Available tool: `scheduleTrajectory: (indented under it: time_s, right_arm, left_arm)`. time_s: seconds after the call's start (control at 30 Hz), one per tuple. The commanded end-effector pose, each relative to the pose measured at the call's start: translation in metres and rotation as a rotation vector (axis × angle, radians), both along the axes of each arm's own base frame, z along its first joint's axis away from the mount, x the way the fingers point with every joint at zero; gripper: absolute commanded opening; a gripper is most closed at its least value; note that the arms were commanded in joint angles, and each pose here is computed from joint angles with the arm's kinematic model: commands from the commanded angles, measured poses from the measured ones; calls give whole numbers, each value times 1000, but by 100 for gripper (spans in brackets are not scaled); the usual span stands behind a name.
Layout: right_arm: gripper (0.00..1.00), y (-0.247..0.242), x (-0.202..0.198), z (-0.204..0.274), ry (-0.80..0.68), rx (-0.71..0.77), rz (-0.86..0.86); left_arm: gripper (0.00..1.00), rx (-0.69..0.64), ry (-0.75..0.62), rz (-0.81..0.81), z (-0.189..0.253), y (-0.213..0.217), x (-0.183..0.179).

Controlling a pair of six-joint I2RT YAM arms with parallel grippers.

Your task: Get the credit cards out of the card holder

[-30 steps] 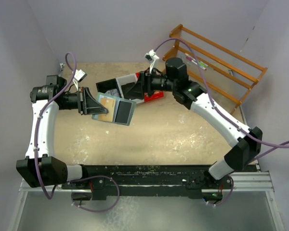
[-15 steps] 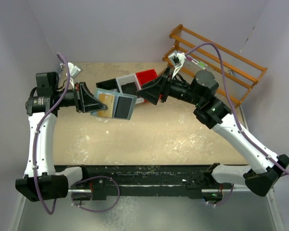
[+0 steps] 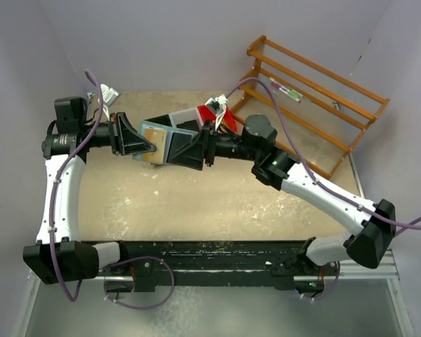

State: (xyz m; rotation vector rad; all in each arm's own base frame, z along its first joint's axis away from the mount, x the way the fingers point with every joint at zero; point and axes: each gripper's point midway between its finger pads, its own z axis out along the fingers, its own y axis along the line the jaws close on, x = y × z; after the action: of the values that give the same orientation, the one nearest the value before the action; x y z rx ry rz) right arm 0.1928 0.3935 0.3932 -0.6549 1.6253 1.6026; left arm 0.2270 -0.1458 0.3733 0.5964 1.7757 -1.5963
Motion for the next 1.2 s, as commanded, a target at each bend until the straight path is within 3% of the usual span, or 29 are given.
scheduleTrajectory:
  time_s: [0.0,0.57,0.67,0.77,0.9,1.17]
  right_arm:
    - [55,11,10,14,-19,58,1]
    - [40,55,44,-12,150,67,13]
    - [29,57,38,-11,150,91,58]
    - [12,55,26,-10,168,126,124]
    - [0,53,19,-14,163,134,160]
    - [0,49,23,-26,187,111,135]
  left_arm:
    - [0,-70,-71,-104,21,-2,-24]
    - [0,-119,71,-100,3,-4,-37]
    - [0,-126,85,-98,2,-4,-38]
    - [8,-129,100,-95,1,-4,-38]
    - [11,-131,119,-93,2,-4,-37]
    - [9,-97,140,-64,-5,-4,-30]
